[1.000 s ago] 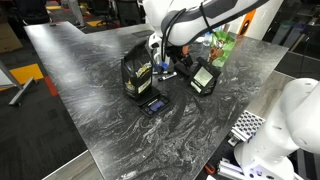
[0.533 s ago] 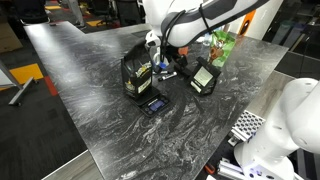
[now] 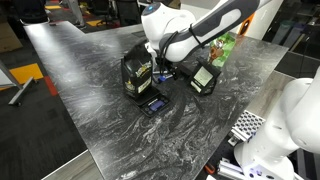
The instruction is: Put the thick black marker in the mug.
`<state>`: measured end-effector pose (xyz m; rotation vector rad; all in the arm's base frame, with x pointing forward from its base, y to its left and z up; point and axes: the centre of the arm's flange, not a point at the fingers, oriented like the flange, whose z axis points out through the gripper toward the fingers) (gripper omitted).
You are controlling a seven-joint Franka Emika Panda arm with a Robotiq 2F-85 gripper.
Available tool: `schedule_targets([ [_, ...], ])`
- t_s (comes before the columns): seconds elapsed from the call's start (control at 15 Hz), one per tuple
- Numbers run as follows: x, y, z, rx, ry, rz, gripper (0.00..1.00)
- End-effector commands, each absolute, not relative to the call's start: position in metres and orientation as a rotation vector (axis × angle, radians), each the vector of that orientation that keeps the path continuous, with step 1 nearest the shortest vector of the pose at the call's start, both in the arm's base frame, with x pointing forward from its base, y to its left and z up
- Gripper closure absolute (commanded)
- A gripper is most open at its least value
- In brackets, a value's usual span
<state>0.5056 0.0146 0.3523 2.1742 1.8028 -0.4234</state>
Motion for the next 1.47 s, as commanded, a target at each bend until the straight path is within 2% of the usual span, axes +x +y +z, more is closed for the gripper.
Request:
schedule_targets([
  [0.0,0.504,0.01,0.326,2.163,1.807,-0.501,0.0],
  [0.27,0.504,0.005,0.32,2.111,1.747,-0.65,0.01],
  [0.33,0.503,0.002,0.319,2.095,1.738,-0.671,0.25],
  [0.4,0.503,0.001,0.319,2.087,1.727,-0.69,0.26],
  [1.07,0.506,-0.001,0.321,2.053,1.696,-0.685,0.98],
  [1.13,0.507,-0.001,0.321,2.055,1.693,-0.679,1.0],
  [1.2,0.507,-0.001,0.321,2.059,1.692,-0.672,0.96],
  [1.4,0.506,0.001,0.322,2.078,1.687,-0.655,0.95],
])
